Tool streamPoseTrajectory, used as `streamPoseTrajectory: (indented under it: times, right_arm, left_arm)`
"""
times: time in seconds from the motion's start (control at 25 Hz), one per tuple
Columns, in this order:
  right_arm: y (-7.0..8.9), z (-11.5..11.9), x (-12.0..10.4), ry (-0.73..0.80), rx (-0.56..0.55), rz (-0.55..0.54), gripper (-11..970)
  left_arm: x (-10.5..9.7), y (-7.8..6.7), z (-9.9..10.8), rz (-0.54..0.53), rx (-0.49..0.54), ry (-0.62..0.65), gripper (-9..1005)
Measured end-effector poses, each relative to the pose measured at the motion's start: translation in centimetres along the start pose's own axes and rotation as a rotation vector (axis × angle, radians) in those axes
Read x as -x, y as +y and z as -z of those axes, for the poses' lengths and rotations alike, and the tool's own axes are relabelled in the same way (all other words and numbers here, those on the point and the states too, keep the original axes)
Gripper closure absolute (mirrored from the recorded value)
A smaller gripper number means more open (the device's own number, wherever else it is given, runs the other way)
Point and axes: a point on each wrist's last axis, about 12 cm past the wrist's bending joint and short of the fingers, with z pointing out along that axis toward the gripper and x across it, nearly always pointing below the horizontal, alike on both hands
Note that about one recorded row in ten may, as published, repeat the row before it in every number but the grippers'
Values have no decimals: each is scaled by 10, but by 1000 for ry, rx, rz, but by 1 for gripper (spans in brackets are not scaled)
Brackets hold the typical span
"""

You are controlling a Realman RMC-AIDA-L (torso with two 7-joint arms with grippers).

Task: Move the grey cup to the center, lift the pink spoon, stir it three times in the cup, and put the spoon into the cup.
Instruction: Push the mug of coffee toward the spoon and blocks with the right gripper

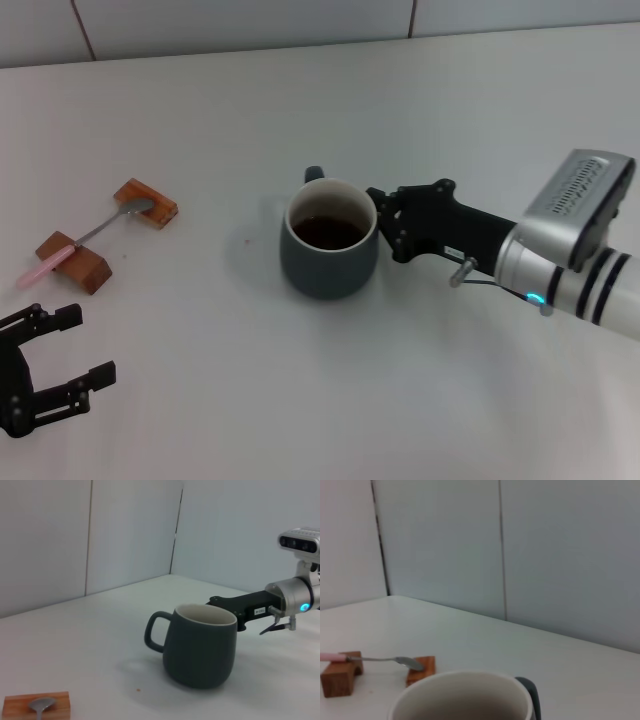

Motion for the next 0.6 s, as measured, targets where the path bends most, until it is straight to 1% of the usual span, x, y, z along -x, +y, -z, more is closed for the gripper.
streamPoseTrajectory:
  times: [0.04,0.08,0.12,0.2,0.24,0.44,0.6]
  right_arm:
    - [4,-9,5,3,19,-2,930]
    - [4,-9,5,3,19,-2,930]
    - [7,-16,9,4,31,-3,930]
    - [8,-20,11,3,38,-3,929]
    - [11,-26,16,0,53,-2,929]
    - [17,-35,24,-12,84,-2,929]
    - [15,-31,22,-25,66,-18,928]
  left_arm:
    - [0,0,0,0,0,-2,195]
    - [0,-1,1,1,0,-3,195]
    - [-1,-2,3,1,-1,-6,196]
    - [-1,-3,3,2,-1,-7,196]
    - [-1,-3,4,3,-2,-7,196]
    - [-2,-5,6,4,-3,-11,197]
    - [-3,-5,7,6,0,-10,197]
